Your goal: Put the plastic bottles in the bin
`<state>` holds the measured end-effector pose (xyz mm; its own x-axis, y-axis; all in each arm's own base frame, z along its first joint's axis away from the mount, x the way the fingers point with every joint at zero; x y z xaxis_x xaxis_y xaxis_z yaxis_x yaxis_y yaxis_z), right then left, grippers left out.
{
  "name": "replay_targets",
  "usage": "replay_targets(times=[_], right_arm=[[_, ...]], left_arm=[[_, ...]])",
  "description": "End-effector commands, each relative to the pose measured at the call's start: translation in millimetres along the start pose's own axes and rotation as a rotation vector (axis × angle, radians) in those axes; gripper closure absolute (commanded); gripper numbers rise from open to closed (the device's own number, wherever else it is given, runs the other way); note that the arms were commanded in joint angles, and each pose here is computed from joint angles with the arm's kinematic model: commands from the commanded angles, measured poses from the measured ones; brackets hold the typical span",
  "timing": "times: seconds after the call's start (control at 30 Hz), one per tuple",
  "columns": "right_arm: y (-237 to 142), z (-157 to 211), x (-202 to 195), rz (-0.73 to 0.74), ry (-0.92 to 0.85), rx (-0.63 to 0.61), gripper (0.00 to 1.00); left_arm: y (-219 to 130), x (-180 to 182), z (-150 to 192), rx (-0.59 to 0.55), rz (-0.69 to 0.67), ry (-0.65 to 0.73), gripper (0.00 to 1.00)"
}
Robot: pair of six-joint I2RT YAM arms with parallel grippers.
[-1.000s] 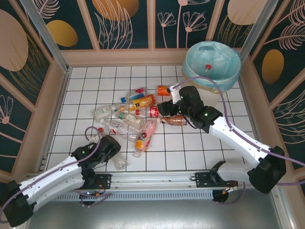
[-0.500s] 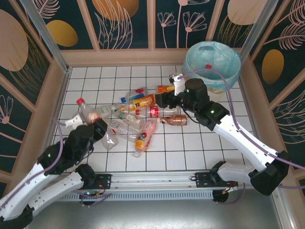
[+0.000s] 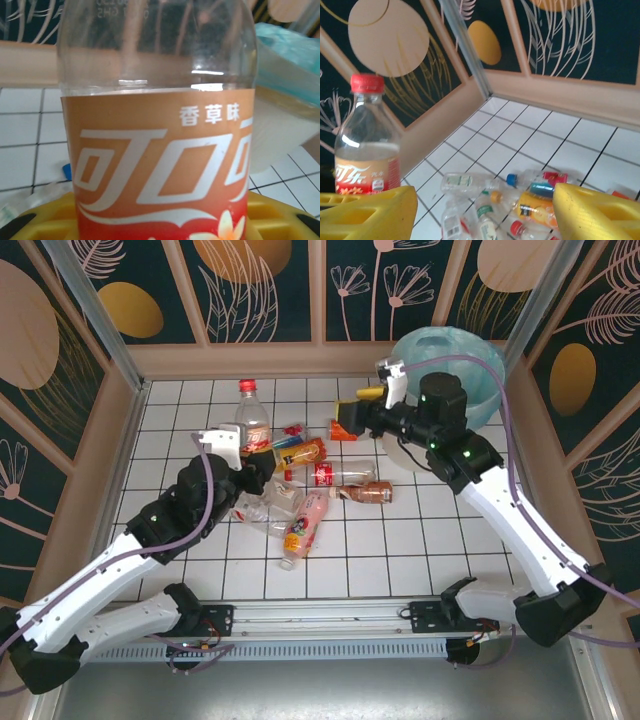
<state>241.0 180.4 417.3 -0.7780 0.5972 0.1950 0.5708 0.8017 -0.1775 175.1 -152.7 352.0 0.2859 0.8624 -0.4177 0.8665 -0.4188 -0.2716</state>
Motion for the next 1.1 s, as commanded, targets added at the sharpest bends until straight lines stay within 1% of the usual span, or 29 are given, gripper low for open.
replay_targets(times=[0.0, 0.07, 0.2, 0.27, 0.33, 0.37, 0.4, 0.43, 0.47, 0.5, 0.53, 0.57, 0.63, 0.73, 0.8, 0.9, 1.07], right_arm=[[-19, -5, 17, -0.122, -0.022, -0.07, 0.27], [-26, -6, 22, -0.154, -0.03, -0.071, 0.27], [-43, -13, 33, -0.203, -0.059, -0.101, 0.27], [-48, -15, 35, -0.2, -0.083, -0.127, 0.27], [-50, -20, 32, -0.13, -0.052, -0.132, 0.28], [-52, -24, 31, -0.103, -0.028, -0.126, 0.28], [-54, -27, 29, -0.064, -0.008, -0.15, 0.28], [-57, -29, 25, 0.001, 0.033, -0.209, 0.28], [-61, -25, 17, 0.046, 0.024, -0.248, 0.29], [-64, -19, 18, 0.032, -0.046, -0.268, 0.28], [-69, -15, 14, 0.061, -0.059, -0.271, 0.27], [-73, -16, 11, 0.083, -0.03, -0.272, 0.28], [-83, -25, 18, -0.029, -0.056, -0.257, 0.26], [-84, -30, 29, -0.18, -0.108, -0.237, 0.25], [-84, -32, 30, -0.189, -0.098, -0.218, 0.25], [-87, -33, 34, -0.226, -0.085, -0.193, 0.25], [-87, -29, 39, -0.313, -0.051, -0.195, 0.25]], left_arm=[[3, -18, -7, -0.058, 0.178, 0.124, 0.66], [4, -21, -3, -0.046, 0.228, 0.147, 0.66], [0, -27, 0, -0.062, 0.359, 0.136, 0.67], [1, -26, 7, -0.064, 0.401, 0.138, 0.68], [7, -22, 19, -0.058, 0.412, 0.181, 0.68], [11, -22, 22, -0.055, 0.392, 0.217, 0.68], [16, -21, 16, -0.088, 0.337, 0.203, 0.72], [22, -23, 11, -0.115, 0.295, 0.185, 0.75], [28, -28, 10, -0.073, 0.299, 0.2, 0.77], [32, -33, 13, -0.002, 0.322, 0.233, 0.75], [35, -34, 16, 0.031, 0.333, 0.241, 0.74], [36, -34, 19, 0.031, 0.341, 0.222, 0.74], [35, -35, 24, 0.036, 0.399, 0.194, 0.73], [31, -35, 29, 0.009, 0.475, 0.173, 0.72], [28, -34, 28, -0.02, 0.492, 0.144, 0.73], [20, -38, 25, -0.032, 0.569, 0.138, 0.73], [13, -43, 18, -0.025, 0.595, 0.206, 0.73]])
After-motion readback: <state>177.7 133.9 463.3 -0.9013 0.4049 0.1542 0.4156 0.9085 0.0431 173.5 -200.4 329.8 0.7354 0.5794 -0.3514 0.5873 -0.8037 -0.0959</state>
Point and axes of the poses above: each hand's point on the last joint's axis, 136 mm out from that joint toward the fingers, its own y axis out along the fingers, its own x axis along the line the jaws close on, z = x × y, the point moved 10 cm from there along -y, back along the fingers, and after that the axes turned 9 degrees about -y, right-handed, at the moved point
